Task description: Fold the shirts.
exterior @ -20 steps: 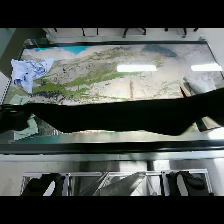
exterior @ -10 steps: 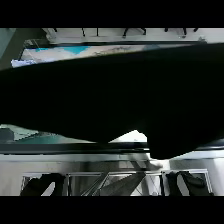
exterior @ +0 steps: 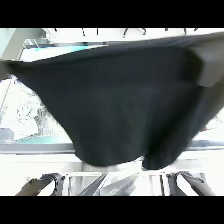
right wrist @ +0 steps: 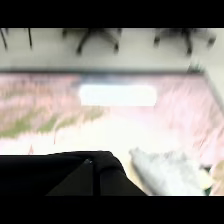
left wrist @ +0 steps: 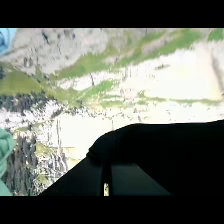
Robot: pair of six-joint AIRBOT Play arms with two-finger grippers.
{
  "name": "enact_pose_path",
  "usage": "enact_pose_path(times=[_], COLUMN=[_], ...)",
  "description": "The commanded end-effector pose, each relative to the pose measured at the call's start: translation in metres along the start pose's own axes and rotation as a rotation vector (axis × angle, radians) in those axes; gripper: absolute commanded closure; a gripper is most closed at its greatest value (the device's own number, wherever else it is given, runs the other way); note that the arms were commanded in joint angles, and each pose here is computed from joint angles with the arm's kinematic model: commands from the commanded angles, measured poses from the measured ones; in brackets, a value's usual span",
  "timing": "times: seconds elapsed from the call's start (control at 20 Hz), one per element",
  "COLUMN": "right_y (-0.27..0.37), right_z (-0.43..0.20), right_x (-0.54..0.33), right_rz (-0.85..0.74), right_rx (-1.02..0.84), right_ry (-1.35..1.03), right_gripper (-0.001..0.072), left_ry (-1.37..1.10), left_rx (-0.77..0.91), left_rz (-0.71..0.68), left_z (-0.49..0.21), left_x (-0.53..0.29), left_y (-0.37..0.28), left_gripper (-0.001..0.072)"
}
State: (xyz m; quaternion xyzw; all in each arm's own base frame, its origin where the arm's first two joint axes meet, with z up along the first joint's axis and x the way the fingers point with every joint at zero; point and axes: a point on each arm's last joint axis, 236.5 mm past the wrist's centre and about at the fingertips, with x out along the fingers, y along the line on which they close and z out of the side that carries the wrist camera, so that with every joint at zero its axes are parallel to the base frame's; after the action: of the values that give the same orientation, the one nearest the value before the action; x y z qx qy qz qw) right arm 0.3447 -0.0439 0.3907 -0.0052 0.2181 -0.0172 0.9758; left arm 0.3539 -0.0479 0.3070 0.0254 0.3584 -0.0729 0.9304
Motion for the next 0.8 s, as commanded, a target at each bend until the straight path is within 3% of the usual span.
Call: enact_pose_path(times=[0.0,0.3,0.75], right_y=[-0.011,0.002,0.024], right_z=[-0.077,-0.203,-0.216], right_x=[0.129,0.267,0.279], right_rz=[0.048,0.130,0.166], right_rx=[0.088,0.102,0.070], right_ry=[0.288,0.633,0.666], right_gripper=[0.0692,0.0692,0.0692], left_ry=[0.141,0.403,0.400], left_rx=[0.099,0.187,0.214], left_rz=[0.048,0.120,0.171], left_z=[-0.018,-0.083,-0.082], left_x=[0.123,0.255,0.267], left_y=[-0.001,0.004,0.016], left_gripper=[0.0692,0.0692,0.0692])
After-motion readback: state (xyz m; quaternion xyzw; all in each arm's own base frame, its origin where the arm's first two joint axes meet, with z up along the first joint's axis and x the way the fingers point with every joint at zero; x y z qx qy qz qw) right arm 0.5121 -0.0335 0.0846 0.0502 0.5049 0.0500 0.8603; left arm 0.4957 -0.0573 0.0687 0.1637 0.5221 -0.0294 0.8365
